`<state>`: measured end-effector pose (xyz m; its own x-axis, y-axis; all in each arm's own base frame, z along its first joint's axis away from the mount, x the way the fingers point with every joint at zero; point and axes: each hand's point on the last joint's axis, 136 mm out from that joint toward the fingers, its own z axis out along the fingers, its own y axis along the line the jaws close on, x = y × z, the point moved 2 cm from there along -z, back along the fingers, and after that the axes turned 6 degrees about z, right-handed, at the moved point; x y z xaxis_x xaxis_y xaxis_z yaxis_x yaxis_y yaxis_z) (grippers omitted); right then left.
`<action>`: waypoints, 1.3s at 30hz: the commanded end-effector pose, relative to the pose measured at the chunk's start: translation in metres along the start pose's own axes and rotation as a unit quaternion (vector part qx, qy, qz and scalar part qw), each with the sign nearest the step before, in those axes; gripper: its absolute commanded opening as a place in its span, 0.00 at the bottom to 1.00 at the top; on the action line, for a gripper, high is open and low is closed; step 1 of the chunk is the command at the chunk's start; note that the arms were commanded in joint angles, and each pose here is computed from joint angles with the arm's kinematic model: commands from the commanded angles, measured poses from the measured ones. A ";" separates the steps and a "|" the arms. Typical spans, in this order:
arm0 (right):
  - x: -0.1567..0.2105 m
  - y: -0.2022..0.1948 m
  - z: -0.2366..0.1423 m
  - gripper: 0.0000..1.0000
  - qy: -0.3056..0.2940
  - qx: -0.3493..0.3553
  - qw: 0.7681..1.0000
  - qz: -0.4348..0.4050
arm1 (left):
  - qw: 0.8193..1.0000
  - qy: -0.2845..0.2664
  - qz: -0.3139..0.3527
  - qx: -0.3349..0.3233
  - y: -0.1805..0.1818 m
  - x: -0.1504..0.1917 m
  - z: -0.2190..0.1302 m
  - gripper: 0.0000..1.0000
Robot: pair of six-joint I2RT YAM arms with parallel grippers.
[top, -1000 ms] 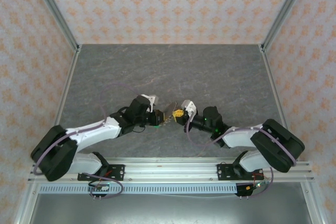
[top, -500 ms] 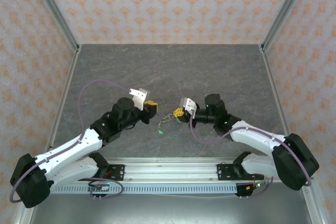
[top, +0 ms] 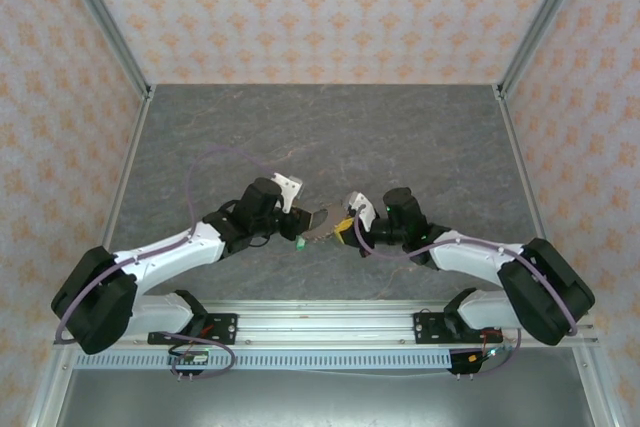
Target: Put the keys on the keyring
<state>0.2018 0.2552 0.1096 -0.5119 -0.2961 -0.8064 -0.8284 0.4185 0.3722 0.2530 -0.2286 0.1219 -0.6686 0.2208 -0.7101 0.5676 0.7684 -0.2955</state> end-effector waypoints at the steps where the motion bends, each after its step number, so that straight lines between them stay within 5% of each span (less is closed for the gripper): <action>1: 0.001 0.001 -0.009 0.00 -0.003 0.022 0.998 0.059 | 1.000 0.005 -0.020 0.022 -0.004 0.006 0.003 0.23; 10: 0.043 -0.007 0.013 0.00 0.106 0.027 0.975 0.194 | 0.996 0.067 -0.041 0.047 -0.009 0.028 0.038 0.19; 23: 0.091 -0.001 0.013 0.00 0.214 0.077 0.953 0.202 | 0.987 0.140 -0.081 0.014 0.006 0.068 0.077 0.06; 30: 0.070 0.000 0.010 0.00 0.185 0.090 0.961 0.183 | 0.985 0.150 -0.084 0.003 0.009 0.072 0.077 0.05; 36: 0.016 -0.011 0.000 0.00 0.016 0.125 0.986 0.108 | 0.985 0.147 -0.086 0.012 0.005 0.071 0.073 0.05; 39: 0.006 -0.004 0.000 0.00 -0.008 0.102 0.992 0.070 | 0.986 0.142 -0.085 0.032 -0.002 0.067 0.071 0.05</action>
<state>0.1846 0.2377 0.0698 -0.7434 -0.2693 -0.6122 -0.5992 0.6748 0.4307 0.2549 -0.2601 0.0388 -0.8362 0.2351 -0.4956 0.4719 0.7687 -0.4317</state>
